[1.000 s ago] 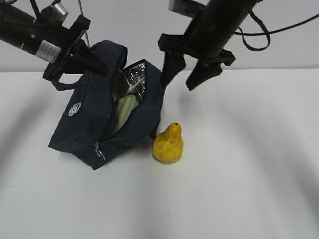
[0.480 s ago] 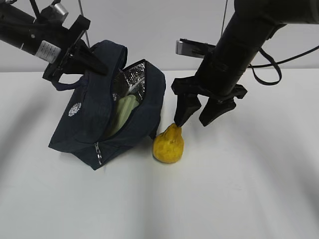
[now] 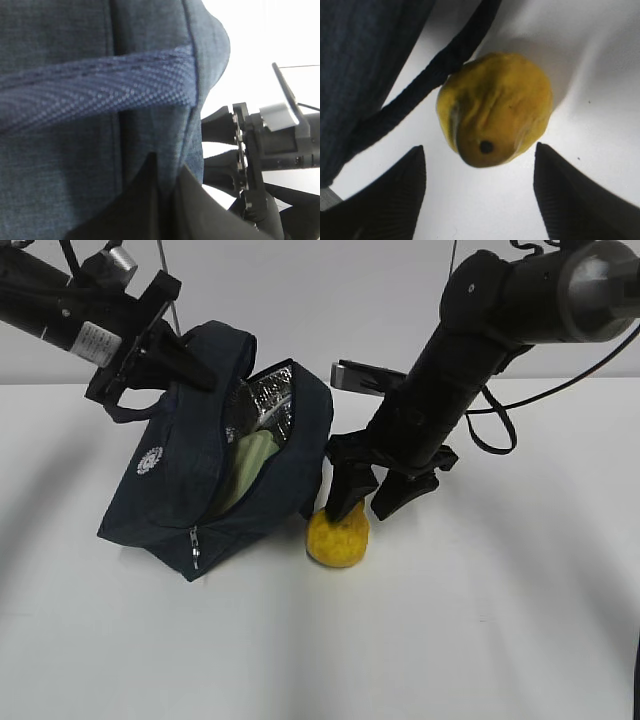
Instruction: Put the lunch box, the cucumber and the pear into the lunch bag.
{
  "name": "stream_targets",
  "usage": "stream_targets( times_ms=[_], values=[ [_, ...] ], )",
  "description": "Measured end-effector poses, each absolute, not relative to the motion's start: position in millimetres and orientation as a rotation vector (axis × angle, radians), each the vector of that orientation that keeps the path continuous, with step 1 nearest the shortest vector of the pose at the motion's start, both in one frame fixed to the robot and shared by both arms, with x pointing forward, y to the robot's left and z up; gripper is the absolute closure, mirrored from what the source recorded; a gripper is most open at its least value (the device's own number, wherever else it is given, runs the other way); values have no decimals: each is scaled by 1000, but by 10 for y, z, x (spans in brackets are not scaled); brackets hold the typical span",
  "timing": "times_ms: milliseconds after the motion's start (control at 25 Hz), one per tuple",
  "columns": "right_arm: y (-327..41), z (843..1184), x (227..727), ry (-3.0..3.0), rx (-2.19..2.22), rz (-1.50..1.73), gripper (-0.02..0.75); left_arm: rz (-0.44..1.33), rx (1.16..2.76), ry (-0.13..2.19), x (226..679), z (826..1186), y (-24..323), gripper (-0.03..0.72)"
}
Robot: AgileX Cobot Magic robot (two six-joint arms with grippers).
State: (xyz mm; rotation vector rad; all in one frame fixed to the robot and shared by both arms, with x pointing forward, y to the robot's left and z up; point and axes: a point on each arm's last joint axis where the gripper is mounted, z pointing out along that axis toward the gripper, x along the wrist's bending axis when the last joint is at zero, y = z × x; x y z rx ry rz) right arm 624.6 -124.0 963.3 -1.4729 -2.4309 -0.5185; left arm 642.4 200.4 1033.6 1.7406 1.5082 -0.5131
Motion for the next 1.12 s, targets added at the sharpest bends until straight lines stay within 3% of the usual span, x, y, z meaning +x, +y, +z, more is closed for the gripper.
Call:
stream_targets(
  times_ms=[1120],
  values=[
    [-1177,9580,6410,-2450,-1478,-603,239,-515,1748,1508,6419,10333,2006,688]
  ],
)
